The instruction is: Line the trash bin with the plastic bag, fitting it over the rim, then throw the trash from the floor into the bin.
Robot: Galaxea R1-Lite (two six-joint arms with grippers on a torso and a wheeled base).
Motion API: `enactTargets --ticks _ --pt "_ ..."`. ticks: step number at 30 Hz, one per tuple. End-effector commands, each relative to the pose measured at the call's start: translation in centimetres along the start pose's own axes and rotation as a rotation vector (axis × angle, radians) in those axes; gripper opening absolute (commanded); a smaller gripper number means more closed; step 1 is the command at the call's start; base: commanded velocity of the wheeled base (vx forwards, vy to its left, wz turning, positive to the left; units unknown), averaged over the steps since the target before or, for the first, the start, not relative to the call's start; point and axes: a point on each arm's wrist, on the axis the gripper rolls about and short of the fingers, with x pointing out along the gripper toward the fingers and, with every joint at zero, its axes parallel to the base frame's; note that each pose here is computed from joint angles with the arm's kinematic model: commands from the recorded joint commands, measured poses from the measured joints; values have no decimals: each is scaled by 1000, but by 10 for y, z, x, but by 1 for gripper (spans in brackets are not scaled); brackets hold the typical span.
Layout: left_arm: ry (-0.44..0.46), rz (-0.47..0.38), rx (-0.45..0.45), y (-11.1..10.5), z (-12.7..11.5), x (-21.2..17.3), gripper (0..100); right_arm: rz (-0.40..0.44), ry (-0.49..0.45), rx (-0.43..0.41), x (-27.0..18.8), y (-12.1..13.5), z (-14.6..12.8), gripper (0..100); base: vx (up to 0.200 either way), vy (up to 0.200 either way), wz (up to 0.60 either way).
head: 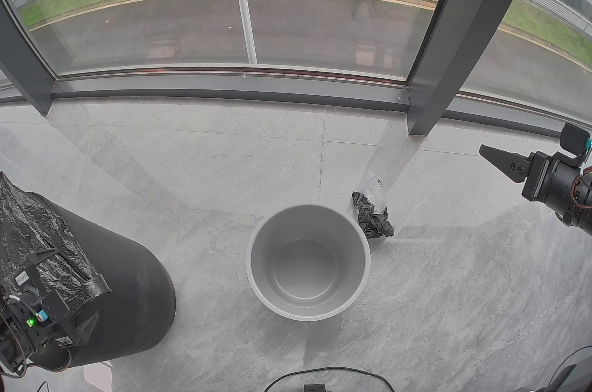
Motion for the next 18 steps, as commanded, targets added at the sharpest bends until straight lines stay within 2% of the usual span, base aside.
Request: enactTargets --ticks 1,5,11,18 --pt "34 -17 6 0 1 11 100 -6 16 1 5 -1 -3 100 0 0 0" --pt "53 15 1 2 2 12 100 -8 22 1 6 -2 -4 100 0 0 0" --pt "72 -7 2 3 2 18 100 -8 22 1 6 -2 -4 100 0 0 0" --pt "47 43 -10 11 9 34 100 -8 22 3 6 -2 -4 100 0 0 0"
